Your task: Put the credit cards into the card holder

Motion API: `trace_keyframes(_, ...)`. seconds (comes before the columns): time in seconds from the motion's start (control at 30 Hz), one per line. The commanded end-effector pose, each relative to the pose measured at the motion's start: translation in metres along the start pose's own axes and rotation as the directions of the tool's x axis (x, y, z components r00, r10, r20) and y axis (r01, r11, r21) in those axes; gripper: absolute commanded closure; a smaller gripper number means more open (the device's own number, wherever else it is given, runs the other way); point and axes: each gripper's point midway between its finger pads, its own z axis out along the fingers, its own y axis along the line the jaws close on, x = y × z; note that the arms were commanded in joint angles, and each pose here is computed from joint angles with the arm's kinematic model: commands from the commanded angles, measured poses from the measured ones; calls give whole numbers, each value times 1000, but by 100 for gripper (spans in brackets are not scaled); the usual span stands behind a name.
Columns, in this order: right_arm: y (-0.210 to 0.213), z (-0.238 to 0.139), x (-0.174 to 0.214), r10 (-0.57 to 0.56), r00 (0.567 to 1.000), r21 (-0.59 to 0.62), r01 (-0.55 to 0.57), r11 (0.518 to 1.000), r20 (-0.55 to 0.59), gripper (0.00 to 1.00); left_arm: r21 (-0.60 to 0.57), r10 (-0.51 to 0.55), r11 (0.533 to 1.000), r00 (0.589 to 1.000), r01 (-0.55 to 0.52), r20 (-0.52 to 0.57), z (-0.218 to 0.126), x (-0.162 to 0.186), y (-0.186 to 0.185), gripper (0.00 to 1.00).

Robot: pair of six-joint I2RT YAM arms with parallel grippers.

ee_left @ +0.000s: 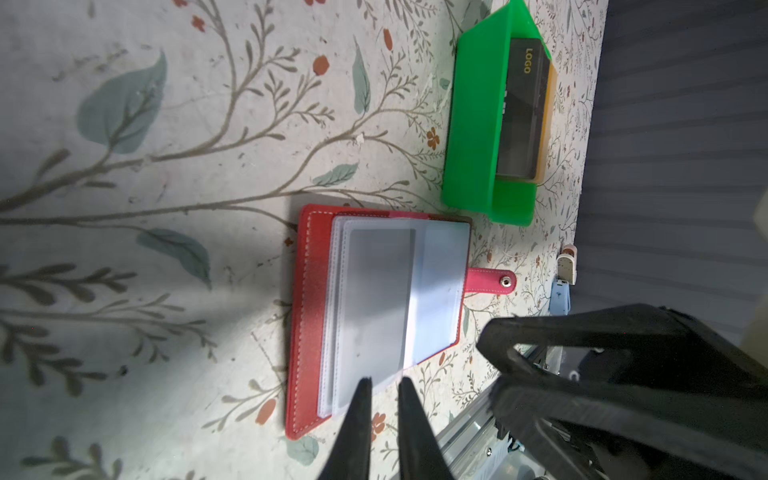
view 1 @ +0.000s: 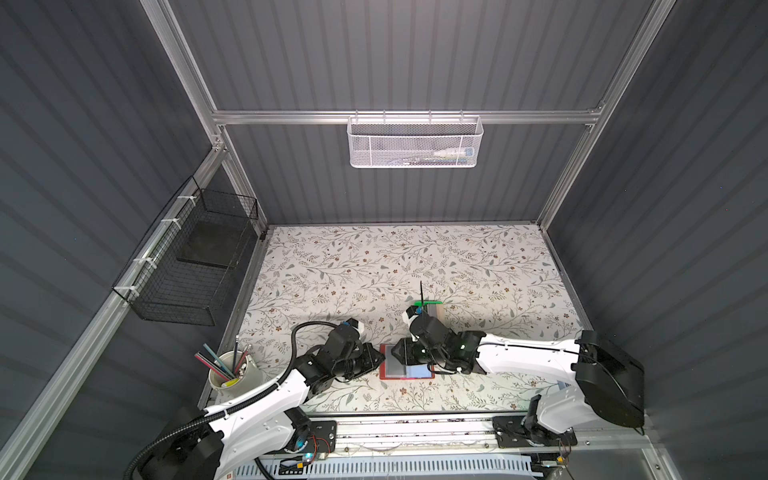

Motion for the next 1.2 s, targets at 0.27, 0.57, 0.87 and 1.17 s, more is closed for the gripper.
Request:
trace_keyframes(0.27,-50,-52,-30,7,993,123,-21,992,115,64,31,131,991,991,-131,-15,12,-18,-33,85)
trace_keyframes(0.57,-103,-89,-49,79,980,211,-118,970,184,47,40,235,971,972,-234,-27,44,-53,-78,86)
trace_keyframes(0.87,-125,-95,-63,100,973,249,-152,956,209,23,49,294,956,954,-291,-64,68,-69,-102,84)
trace_keyframes(1.17,-137,-99,-73,74,971,303,-142,942,227,1,102,323,945,936,-310,-140,98,-72,-119,83)
